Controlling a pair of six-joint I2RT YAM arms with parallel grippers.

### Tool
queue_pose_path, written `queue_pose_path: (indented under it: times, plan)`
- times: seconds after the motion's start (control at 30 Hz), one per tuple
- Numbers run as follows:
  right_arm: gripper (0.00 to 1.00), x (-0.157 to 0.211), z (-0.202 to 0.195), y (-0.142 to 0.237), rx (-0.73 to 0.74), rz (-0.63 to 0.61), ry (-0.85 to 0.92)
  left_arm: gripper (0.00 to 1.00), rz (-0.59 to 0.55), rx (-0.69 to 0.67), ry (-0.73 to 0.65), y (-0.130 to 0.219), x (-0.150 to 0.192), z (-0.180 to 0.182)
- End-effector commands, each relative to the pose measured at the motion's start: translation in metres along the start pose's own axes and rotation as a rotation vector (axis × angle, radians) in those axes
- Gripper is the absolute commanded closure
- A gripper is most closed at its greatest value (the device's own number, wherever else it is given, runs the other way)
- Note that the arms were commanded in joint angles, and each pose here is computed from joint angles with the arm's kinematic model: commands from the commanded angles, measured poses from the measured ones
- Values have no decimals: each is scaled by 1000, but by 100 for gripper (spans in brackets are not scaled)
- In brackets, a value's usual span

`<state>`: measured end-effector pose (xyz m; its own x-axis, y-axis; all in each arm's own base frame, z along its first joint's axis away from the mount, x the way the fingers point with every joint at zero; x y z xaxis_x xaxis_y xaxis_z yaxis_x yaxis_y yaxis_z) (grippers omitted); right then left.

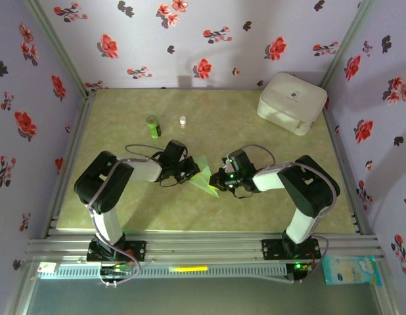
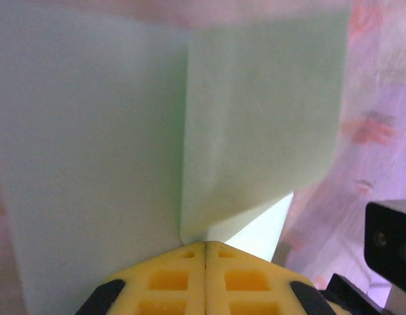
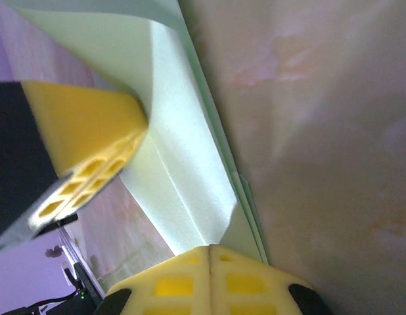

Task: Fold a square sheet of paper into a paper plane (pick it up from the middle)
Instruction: Fourth fold the wing at the center of the table.

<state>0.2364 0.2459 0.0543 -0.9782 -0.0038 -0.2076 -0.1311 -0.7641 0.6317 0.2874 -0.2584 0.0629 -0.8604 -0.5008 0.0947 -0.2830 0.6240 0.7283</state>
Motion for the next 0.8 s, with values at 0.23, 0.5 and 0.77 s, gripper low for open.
queue_pose_path:
  times: [0.23, 0.5, 0.77]
  plan:
    - [100, 34, -37, 1, 149, 118, -90, 91, 13, 61, -145, 30, 12, -41]
    - [100, 34, -36, 1, 148, 118, -92, 92, 115, 48, -181, -6, 25, -40]
    - [100, 36, -37, 1, 150, 121, -92, 93, 46, -5, -160, -19, -2, -14]
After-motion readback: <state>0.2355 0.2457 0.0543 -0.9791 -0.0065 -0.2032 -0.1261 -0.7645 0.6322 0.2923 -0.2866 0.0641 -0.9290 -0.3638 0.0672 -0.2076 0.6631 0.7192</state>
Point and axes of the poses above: each hand's point on the last joint's axis, 136 mm out from that joint toward the fingers, its own y axis back along the fingers, its own z axis along the line the jaws close on, x = y × z, the point moved 6 cm from there along y, back along the fingers, and after that the axes turned 13 degrees about y, right-handed, at the moved point
